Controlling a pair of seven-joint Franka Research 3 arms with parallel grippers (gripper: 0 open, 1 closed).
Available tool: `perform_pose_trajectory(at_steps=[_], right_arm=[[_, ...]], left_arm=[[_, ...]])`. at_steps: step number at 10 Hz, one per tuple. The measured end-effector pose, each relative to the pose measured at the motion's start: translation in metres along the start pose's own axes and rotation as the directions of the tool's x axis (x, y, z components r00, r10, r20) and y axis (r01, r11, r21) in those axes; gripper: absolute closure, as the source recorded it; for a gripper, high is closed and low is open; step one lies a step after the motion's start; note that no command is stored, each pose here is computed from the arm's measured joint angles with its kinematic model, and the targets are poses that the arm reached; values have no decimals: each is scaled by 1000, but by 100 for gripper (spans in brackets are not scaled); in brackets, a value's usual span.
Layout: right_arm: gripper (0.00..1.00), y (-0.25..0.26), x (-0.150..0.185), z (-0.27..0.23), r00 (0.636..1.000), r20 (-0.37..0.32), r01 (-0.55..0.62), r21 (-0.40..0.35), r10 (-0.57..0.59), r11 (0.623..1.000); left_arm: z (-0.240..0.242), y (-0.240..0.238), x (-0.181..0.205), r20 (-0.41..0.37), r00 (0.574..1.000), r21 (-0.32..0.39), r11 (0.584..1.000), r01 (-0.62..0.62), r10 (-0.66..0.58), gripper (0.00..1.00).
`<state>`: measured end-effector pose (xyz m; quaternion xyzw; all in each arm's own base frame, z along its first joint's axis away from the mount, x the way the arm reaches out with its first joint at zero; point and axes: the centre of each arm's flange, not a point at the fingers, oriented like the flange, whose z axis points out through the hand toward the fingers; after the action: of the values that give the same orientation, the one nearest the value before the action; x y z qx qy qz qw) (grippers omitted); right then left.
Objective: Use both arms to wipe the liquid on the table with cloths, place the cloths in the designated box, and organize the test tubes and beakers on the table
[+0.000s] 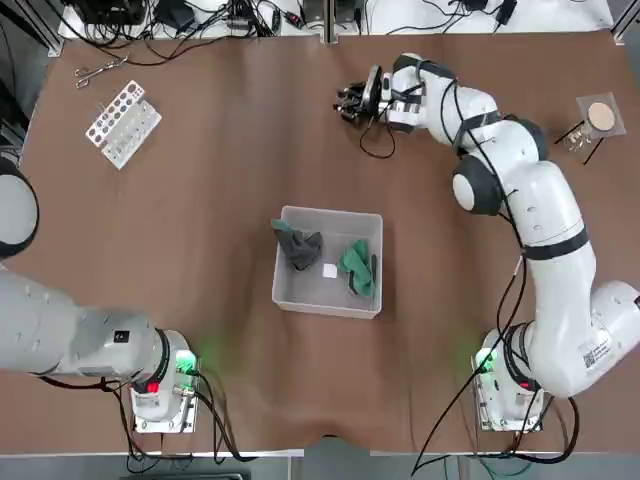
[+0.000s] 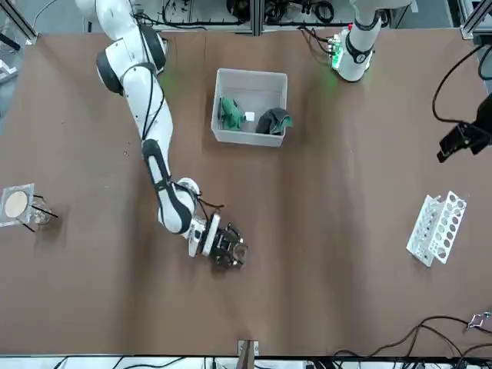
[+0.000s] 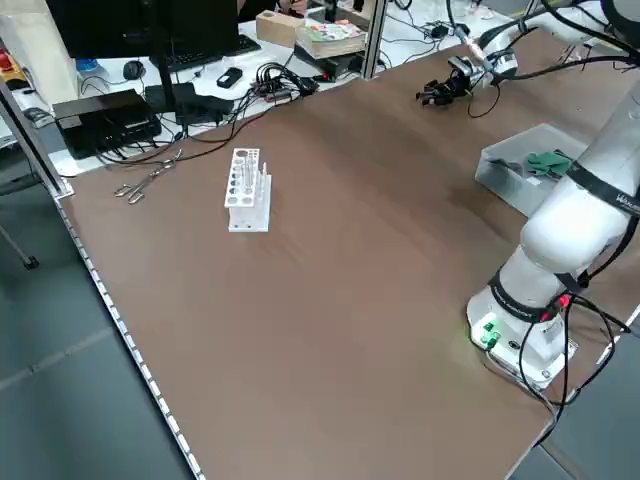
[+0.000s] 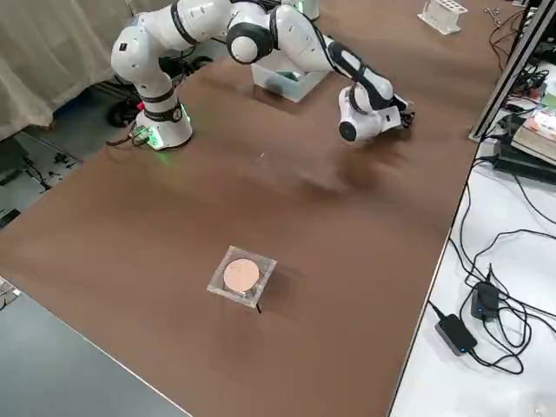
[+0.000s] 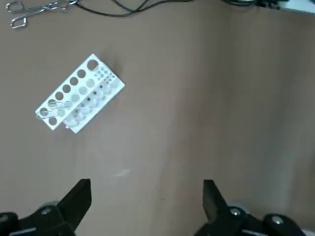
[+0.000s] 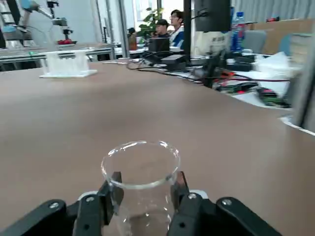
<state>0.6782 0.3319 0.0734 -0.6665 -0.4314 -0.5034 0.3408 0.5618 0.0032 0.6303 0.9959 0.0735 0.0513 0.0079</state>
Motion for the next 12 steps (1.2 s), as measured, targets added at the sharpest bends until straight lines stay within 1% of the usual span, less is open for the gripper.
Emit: perform_pose_trajectory(at_steps=[2, 3, 4, 5, 6, 8, 10, 11, 12], right_arm=[[50, 35, -1, -35, 1000, 23, 4, -55, -2, 999], [50, 50, 1, -53, 998, 56, 13, -70, -9, 997], [50, 67, 9, -72, 995, 95, 33, -75, -25, 997], [50, 84, 20, -92, 991, 125, 50, -64, -42, 997], [50, 98, 29, -113, 990, 135, 55, -33, -50, 998], [50, 122, 32, -159, 985, 154, 68, 71, -78, 995], [50, 146, 31, -213, 981, 176, 51, 192, -85, 980], [50, 158, 38, -244, 979, 186, 41, 237, -87, 971], [50, 167, 49, -273, 982, 174, 29, 277, -80, 960]], left_arm=[[-4, 26, -8, 30, 999, -8, 999, -40, 40, 0], [-3, 31, -11, 44, 998, -7, 999, -48, 48, 0], [-1, 31, -12, 58, 997, -6, 999, -52, 53, 0], [0, 32, -13, 67, 996, -5, 999, -54, 55, 0], [1, 33, -13, 69, 996, -5, 998, -56, 56, 0], [2, 38, -14, 70, 995, -6, 998, -65, 66, 0], [2, 53, -18, 70, 993, -9, 996, -91, 92, 0], [1, 55, -18, 69, 993, -9, 995, -96, 96, 0], [0, 55, -17, 67, 993, -10, 995, -95, 96, 1]])
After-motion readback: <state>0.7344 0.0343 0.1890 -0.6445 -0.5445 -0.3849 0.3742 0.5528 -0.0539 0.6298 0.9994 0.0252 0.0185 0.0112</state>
